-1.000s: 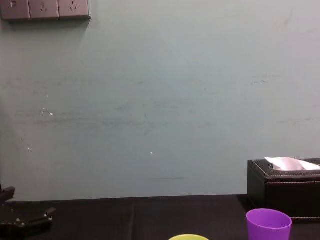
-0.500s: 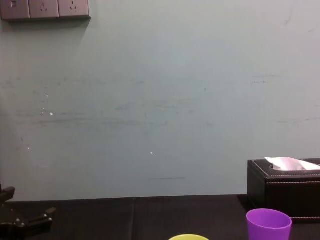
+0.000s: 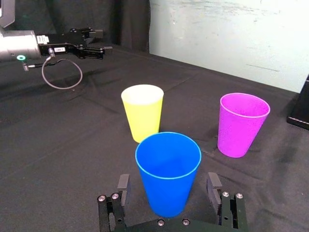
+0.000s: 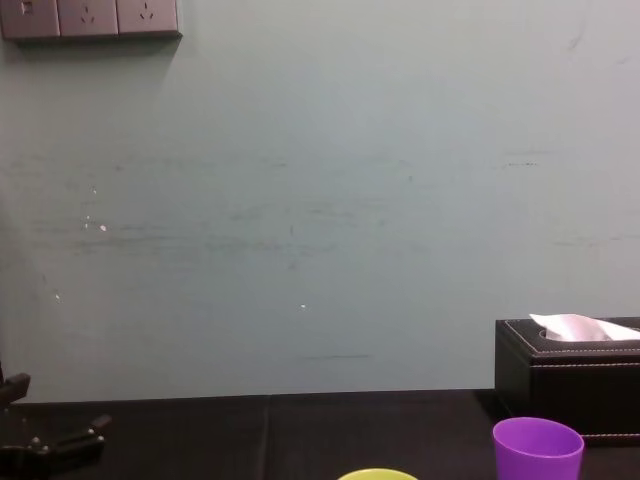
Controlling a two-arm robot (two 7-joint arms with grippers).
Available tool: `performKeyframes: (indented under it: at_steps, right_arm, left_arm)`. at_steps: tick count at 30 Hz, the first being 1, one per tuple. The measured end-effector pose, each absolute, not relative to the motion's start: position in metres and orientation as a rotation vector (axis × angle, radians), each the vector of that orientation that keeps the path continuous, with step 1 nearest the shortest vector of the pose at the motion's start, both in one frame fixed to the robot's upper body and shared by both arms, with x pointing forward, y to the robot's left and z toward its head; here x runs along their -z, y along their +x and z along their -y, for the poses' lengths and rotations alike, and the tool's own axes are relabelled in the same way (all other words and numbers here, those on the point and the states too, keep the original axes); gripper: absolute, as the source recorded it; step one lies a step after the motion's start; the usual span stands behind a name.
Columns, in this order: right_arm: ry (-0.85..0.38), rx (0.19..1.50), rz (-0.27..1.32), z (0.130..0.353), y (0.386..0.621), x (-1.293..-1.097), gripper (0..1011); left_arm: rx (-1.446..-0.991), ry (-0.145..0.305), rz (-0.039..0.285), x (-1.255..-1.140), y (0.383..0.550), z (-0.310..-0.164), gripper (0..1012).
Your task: Stack the three plastic cups sequentially using one hand.
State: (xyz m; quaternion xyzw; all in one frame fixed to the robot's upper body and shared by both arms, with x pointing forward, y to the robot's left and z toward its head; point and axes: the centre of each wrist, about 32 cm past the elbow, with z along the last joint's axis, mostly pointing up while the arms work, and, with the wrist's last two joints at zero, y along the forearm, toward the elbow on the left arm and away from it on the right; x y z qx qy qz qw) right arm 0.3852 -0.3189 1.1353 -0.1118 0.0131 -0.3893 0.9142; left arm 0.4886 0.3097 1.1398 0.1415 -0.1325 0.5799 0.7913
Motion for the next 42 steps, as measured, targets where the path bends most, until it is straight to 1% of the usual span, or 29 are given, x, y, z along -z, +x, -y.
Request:
performKeyframes:
  at_steps: [21, 42]
  right_arm:
    - [-0.240, 0.801, -0.012, 0.312, 0.396, -1.131, 1003]
    - [-0.240, 0.797, -0.016, 0.299, 0.411, -1.128, 1003]
  left_arm:
    - [-1.248, 0.304, 0.285, -1.140, 0.489, -0.310, 1010]
    - [-1.248, 0.304, 0.285, -1.140, 0.489, -0.310, 1010]
